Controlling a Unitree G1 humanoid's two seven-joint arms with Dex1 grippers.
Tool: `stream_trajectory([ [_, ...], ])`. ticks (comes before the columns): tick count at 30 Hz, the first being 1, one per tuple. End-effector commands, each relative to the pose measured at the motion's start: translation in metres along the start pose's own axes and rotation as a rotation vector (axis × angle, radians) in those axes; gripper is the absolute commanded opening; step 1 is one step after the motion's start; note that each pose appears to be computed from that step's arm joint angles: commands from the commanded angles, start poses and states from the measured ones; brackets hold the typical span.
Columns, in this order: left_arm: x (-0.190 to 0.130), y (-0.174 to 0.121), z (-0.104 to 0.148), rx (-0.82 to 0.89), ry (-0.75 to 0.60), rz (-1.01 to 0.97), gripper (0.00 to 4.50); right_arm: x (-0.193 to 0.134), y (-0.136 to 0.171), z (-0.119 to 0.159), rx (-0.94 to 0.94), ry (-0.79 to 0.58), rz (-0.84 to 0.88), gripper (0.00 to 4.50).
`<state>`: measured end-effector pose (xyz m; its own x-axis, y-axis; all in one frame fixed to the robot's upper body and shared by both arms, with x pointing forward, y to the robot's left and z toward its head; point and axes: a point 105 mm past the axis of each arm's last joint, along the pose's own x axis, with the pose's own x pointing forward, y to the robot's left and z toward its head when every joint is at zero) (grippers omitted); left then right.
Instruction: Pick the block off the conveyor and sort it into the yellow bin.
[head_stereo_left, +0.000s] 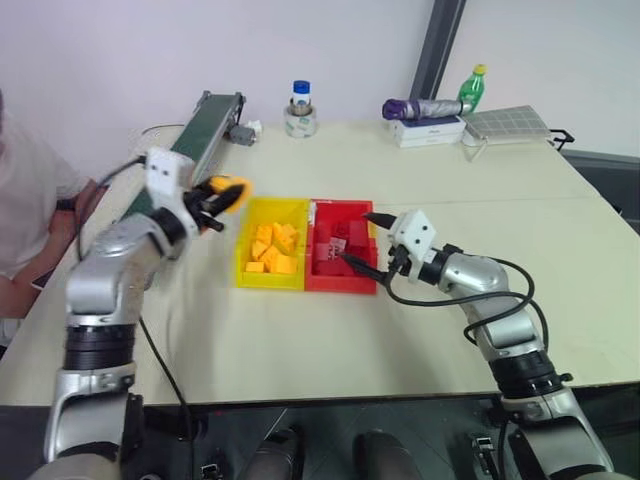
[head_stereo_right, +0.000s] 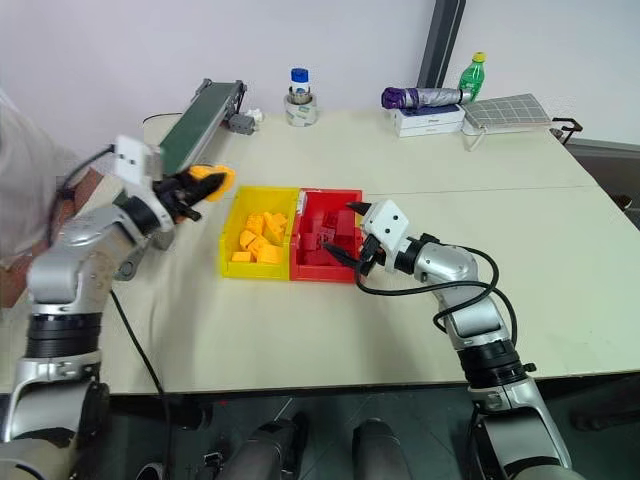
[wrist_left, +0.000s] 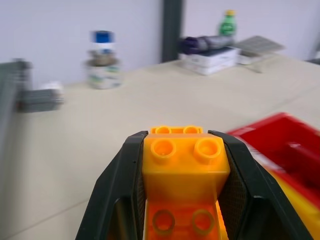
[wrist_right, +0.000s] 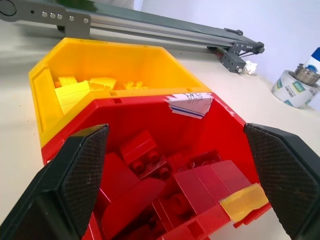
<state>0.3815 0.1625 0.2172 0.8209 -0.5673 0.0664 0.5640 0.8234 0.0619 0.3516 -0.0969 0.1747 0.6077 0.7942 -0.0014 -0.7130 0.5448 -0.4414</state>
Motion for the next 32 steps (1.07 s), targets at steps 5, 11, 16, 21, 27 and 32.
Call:
stream_trajectory([
  [5, 0.014, -0.003, -0.008, -0.025, -0.012, 0.049, 2.37, -0.005, -0.005, 0.014, -0.038, -0.041, -0.025, 4.5],
  [11, 0.009, -0.009, -0.003, 0.014, -0.035, -0.001, 4.43, -0.005, -0.002, 0.014, -0.034, -0.043, -0.032, 4.5],
  [16, -0.017, 0.009, -0.005, 0.048, -0.016, 0.052, 4.43, -0.008, -0.001, 0.012, -0.031, -0.037, -0.032, 4.5],
  [21, -0.057, 0.023, 0.016, 0.035, -0.063, 0.086, 4.43, -0.008, 0.0, 0.011, -0.031, -0.036, -0.019, 4.5],
  [27, -0.097, 0.037, 0.023, 0.081, -0.012, 0.115, 4.43, -0.011, 0.005, 0.01, -0.035, -0.028, 0.029, 4.5],
  [32, -0.122, 0.053, 0.007, 0.085, 0.025, 0.167, 4.43, -0.014, 0.006, 0.006, -0.039, -0.01, 0.047, 4.5],
])
